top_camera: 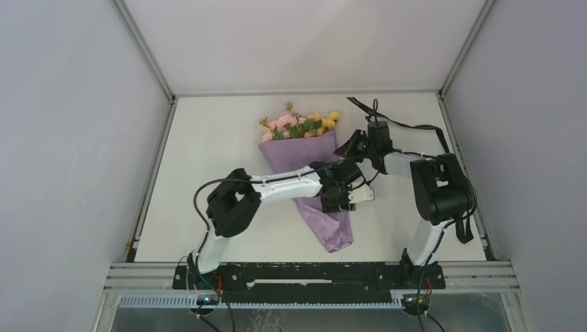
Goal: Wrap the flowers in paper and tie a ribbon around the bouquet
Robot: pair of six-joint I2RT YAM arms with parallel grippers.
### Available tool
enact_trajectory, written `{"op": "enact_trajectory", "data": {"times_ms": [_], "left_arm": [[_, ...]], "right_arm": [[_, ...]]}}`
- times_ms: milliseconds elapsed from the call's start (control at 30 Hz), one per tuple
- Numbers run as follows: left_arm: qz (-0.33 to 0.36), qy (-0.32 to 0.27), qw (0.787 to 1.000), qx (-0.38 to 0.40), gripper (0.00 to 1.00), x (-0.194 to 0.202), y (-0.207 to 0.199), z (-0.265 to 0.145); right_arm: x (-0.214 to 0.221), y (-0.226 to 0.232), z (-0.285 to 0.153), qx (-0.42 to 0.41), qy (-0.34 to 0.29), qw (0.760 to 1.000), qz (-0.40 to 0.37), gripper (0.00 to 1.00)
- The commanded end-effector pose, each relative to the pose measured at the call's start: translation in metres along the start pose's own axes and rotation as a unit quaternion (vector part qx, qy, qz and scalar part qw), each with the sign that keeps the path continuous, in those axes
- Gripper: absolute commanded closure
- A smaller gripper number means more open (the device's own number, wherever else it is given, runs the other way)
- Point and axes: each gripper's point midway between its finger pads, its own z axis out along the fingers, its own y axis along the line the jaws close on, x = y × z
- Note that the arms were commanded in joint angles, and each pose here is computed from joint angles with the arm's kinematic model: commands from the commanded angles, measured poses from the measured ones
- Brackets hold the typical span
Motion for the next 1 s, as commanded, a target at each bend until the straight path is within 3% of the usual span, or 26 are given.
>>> {"op": "enact_trajectory", "data": {"times_ms": [0,33,167,433,667,833,967], "left_arm": [[0.063,0.029,0.997,0.019,0.34,0.010,-0.025,0.036],[0.069,0.039,0.997,0.023,0.34,0.016,-0.029,0.040],[0.074,0.045,0.995,0.058,0.34,0.031,-0.046,0.041],[0.063,0.038,0.994,0.075,0.34,0.029,-0.051,0.034],[0.027,0.023,0.995,0.096,0.34,0.020,-0.041,0.025],[0.014,0.015,0.994,0.106,0.33,0.016,-0.038,0.028],[0.006,0.020,0.993,0.115,0.34,0.019,-0.040,0.032]], "right_arm": [[-0.010,0.005,-0.013,0.010,-0.019,0.999,-0.027,0.85],[-0.015,0.003,-0.018,0.016,-0.022,0.999,-0.032,0.75],[-0.061,-0.023,-0.055,0.095,-0.048,0.993,-0.044,0.56],[-0.209,-0.068,-0.112,0.214,-0.103,0.963,-0.131,0.42],[-0.277,-0.093,-0.062,0.216,-0.033,0.953,-0.208,0.30],[-0.286,-0.124,-0.027,0.210,-0.028,0.946,-0.247,0.07],[-0.289,-0.140,-0.013,0.224,-0.024,0.943,-0.245,0.05]]}}
